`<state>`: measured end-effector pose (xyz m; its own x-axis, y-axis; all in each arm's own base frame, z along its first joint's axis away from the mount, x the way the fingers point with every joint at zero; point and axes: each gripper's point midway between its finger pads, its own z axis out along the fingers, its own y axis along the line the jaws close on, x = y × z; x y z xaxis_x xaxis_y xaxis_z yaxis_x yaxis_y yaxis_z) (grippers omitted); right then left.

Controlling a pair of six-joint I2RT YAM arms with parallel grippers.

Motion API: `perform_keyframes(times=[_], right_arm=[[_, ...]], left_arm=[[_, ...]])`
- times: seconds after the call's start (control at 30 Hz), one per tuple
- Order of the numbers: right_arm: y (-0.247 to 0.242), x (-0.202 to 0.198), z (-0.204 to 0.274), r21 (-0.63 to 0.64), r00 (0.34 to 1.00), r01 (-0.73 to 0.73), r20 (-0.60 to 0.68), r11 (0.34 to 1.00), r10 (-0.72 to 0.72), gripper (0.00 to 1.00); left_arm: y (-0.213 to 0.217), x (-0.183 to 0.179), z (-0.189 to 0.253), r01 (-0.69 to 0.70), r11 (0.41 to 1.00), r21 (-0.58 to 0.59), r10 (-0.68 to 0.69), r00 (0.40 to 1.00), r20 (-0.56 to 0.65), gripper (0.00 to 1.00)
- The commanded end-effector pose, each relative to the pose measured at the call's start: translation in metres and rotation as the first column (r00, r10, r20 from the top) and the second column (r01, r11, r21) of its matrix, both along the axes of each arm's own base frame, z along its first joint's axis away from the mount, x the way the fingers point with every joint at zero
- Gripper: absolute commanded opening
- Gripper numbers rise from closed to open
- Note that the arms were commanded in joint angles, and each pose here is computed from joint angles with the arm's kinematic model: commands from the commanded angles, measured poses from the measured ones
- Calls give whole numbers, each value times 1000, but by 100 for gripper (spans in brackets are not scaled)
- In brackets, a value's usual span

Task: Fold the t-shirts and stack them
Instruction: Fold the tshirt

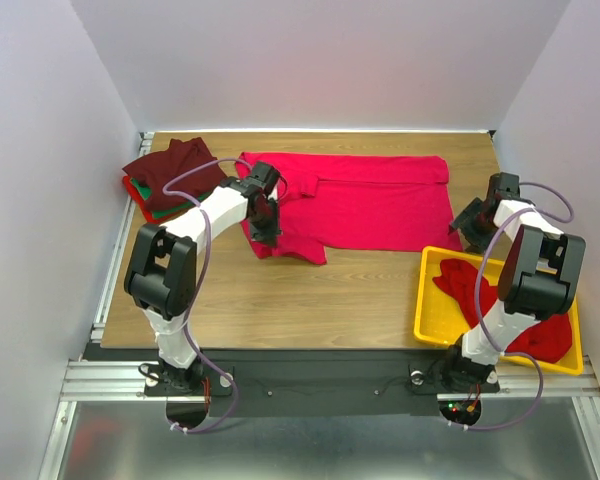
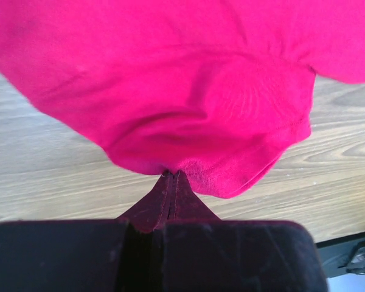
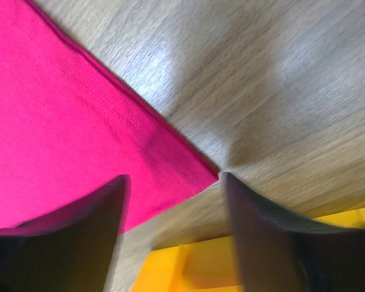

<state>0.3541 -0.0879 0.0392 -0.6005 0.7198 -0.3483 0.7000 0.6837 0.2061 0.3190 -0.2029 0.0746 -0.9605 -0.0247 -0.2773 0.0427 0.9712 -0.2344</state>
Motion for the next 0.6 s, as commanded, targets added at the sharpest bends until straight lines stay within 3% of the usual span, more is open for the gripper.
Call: perform_keyframes(times=[0.0, 0.07, 0.17, 0.23, 0.33, 0.4, 0.57], right_arm=[[3, -4, 0, 12, 1000, 17, 6, 1000, -17, 60], [4, -10, -7, 16, 1000, 10, -17, 1000, -10, 50], [4, -8, -8, 15, 1000, 3, -21, 1000, -2, 25], [2, -4, -4, 9, 1000, 0, -8, 1000, 0, 15], [-2, 9, 11, -10, 999, -13, 33, 1000, 13, 10], [-4, 20, 25, -14, 997, -20, 72, 1000, 21, 1], [-6, 46, 47, -6, 989, -35, 144, 999, 36, 0]], left_arm=[[4, 17, 24, -9, 999, -51, 10, 999, 30, 0], [4, 23, 29, -17, 997, -79, 19, 999, 33, 0], [7, 33, 32, -29, 995, -100, 32, 999, 34, 0], [9, 39, 36, -34, 993, -109, 38, 999, 39, 0], [9, 49, 41, -40, 991, -128, 46, 998, 49, 0], [12, 57, 43, -61, 988, -143, 69, 996, 52, 0], [17, 93, 60, -101, 979, -177, 121, 987, 108, 0]])
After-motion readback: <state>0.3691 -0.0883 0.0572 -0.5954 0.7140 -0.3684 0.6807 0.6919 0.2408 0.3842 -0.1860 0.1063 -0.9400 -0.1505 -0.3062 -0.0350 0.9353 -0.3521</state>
